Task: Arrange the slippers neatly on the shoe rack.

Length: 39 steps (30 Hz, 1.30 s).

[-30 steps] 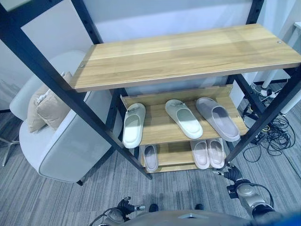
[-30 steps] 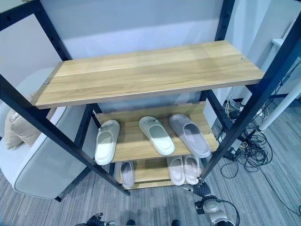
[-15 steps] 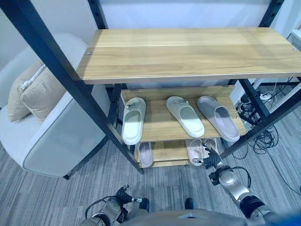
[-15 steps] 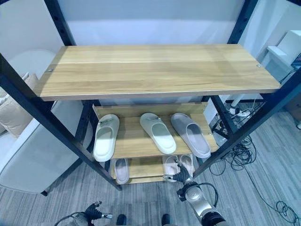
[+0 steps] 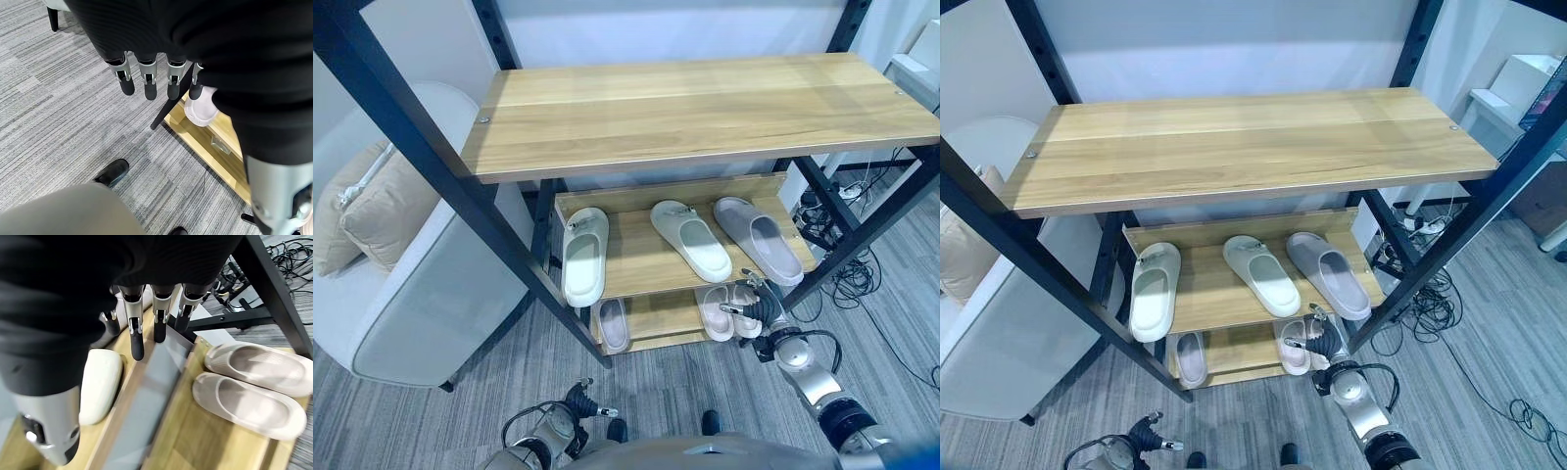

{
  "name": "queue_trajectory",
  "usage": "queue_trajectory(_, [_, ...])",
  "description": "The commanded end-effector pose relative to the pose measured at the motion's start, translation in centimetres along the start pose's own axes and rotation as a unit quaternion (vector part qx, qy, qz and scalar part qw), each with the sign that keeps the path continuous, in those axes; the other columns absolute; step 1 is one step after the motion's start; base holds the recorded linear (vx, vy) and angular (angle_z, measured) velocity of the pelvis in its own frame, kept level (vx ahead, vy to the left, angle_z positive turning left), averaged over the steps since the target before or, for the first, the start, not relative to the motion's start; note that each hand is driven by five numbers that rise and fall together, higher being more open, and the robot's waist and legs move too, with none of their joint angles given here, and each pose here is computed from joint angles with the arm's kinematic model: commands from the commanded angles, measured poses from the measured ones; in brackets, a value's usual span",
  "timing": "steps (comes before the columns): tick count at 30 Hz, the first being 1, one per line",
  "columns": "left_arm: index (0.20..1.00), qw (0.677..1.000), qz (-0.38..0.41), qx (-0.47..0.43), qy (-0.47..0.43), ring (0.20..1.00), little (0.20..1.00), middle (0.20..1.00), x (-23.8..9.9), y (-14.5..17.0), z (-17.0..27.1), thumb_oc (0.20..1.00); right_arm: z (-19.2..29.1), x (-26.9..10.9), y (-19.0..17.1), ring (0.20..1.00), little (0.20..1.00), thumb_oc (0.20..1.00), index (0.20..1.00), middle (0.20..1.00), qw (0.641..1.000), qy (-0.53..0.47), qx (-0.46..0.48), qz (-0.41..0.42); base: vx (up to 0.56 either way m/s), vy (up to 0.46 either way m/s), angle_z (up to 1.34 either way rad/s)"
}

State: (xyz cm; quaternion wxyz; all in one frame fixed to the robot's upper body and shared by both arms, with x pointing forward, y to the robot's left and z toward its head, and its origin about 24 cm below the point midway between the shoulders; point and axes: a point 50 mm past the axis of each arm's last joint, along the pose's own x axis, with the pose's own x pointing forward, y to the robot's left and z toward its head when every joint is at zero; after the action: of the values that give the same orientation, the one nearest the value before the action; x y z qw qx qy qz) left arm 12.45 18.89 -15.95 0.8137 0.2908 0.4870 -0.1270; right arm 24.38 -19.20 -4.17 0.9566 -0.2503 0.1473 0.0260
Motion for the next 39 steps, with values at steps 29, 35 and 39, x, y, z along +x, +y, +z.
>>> queue_trajectory(29, [1.0, 1.0, -0.008, -0.009, -0.027, 1.0, 1.0, 1.0, 0.2, -1.8, 2.3, 1.0, 9.1, 2.7, -3.5, 1.0, 1.0, 1.0, 1.0, 1.0, 0.977, -0.186, -0.025, -0.098, 0.02, -0.003, 0.07])
queue_trajectory(35, [1.0, 0.999, 0.001, -0.038, -0.031, 1.0, 1.0, 1.0, 0.3, -1.4, 2.6, 1.0, 7.3, -1.3, -1.3, 1.0, 1.0, 1.0, 1.0, 1.0, 0.977, -0.212, -0.012, -0.005, 0.0, 0.014, 0.04])
queue_trajectory(39, [1.0, 0.998, -0.002, -0.033, -0.046, 1.0, 1.0, 1.0, 0.3, -1.2, 3.0, 1.0, 7.4, -1.4, -0.4, 1.0, 1.0, 1.0, 1.0, 1.0, 0.976, -0.217, -0.012, 0.022, -0.01, 0.01, -0.04])
